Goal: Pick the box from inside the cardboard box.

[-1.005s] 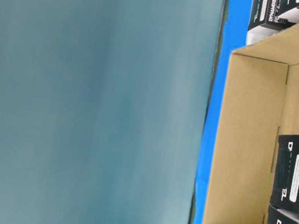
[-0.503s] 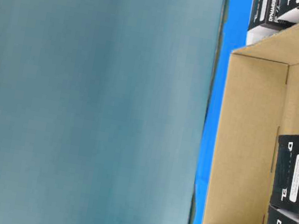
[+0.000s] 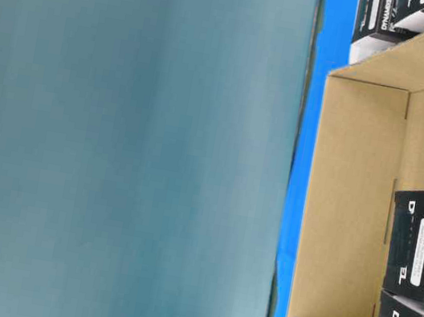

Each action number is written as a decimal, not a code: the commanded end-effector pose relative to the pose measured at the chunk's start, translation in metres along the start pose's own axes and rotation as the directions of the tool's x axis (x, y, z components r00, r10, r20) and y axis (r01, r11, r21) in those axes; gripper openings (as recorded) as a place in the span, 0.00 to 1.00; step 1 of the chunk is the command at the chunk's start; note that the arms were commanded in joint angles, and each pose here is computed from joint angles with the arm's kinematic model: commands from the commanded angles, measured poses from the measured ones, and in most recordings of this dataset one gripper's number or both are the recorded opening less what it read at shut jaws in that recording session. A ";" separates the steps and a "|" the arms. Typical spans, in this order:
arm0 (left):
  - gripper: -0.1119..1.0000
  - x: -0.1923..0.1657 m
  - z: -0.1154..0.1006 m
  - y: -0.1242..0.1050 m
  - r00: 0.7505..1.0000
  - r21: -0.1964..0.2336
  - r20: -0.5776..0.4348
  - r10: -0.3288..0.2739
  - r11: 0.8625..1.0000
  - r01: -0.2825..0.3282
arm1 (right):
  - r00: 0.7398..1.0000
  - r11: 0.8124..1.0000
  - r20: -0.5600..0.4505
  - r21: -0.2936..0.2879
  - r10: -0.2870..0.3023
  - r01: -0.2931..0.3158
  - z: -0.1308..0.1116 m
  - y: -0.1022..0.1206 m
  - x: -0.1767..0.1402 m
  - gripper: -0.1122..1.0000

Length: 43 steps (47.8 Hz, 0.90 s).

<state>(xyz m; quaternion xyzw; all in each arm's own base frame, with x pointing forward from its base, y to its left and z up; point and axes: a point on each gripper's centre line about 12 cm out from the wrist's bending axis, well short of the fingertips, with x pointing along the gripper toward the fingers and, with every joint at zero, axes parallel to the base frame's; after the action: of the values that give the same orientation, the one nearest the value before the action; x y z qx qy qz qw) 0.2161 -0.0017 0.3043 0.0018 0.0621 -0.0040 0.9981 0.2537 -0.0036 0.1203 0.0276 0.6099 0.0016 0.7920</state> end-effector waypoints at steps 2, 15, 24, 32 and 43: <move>0.08 0.001 0.012 0.000 0.999 0.003 0.032 0.000 1.000 0.000 | 1.000 1.000 0.007 0.004 -0.001 0.001 0.003 0.001 0.001 0.87; 0.08 0.001 0.012 0.000 0.999 0.002 0.032 -0.002 1.000 0.002 | 1.000 1.000 0.001 0.009 0.000 0.000 0.003 0.001 0.000 0.97; 0.08 0.001 0.012 -0.001 0.999 0.002 0.032 -0.003 1.000 0.003 | 1.000 1.000 0.018 0.011 0.005 -0.005 0.007 0.002 -0.020 0.97; 0.08 0.001 0.012 -0.001 0.999 0.002 0.032 -0.003 1.000 0.003 | 0.995 0.999 0.104 0.031 0.005 -0.008 0.014 0.002 -0.051 0.97; 0.08 0.001 0.011 -0.001 1.000 0.002 0.029 -0.003 1.000 0.003 | 0.955 0.996 0.297 0.086 -0.002 -0.025 0.022 0.000 -0.094 0.97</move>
<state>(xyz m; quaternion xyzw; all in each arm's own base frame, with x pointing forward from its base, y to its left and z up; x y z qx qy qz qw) 0.2157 -0.0020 0.3040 0.0018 0.0621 -0.0048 0.9981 0.2485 -0.0064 0.1999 0.0645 0.5181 -0.0224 0.8526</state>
